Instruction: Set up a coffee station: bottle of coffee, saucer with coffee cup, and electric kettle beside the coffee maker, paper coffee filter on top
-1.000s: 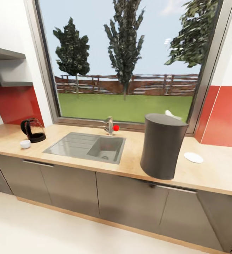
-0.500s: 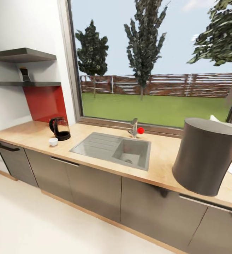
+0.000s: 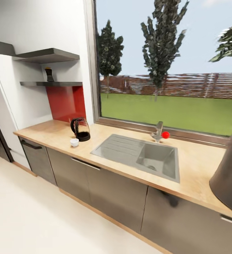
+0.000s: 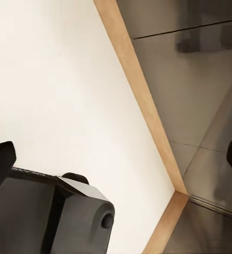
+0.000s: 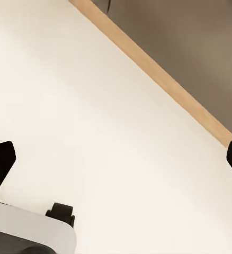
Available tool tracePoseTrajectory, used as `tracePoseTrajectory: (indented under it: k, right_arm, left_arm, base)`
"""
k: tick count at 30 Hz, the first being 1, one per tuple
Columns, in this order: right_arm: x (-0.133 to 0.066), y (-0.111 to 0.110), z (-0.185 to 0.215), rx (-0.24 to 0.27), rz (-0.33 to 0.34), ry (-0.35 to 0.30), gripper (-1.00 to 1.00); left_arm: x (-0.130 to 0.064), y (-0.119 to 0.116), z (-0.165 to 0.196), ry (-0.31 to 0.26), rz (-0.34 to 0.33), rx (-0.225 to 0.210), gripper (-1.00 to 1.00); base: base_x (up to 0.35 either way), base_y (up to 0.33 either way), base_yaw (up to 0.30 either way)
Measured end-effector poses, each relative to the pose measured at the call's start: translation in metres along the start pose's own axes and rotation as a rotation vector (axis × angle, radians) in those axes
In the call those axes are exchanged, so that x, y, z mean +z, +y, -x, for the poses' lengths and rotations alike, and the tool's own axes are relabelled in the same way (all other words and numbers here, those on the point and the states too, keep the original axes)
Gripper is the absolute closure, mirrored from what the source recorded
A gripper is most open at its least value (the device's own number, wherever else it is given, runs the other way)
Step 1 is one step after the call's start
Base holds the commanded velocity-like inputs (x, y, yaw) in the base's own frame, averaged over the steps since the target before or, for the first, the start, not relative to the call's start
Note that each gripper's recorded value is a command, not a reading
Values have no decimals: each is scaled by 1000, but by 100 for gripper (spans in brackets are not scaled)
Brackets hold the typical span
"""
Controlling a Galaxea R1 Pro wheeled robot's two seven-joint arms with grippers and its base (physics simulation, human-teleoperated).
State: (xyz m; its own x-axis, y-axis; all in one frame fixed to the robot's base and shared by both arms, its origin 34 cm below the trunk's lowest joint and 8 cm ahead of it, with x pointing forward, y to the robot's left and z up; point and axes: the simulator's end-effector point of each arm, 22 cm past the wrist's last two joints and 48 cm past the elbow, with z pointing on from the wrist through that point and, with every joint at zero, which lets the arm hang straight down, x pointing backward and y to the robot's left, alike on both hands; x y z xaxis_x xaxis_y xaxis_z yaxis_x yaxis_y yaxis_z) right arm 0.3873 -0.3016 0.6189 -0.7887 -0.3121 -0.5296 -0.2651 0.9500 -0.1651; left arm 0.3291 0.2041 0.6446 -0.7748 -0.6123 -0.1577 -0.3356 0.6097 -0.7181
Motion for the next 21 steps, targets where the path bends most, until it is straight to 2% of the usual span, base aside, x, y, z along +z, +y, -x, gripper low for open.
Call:
tracePoseTrajectory:
  k: [21]
  right_arm:
    - [0, 0, 0, 0, 0, 1, -100]
  left_arm:
    - [0, 0, 0, 0, 0, 0, -100]
  base:
    - [242, 269, 268]
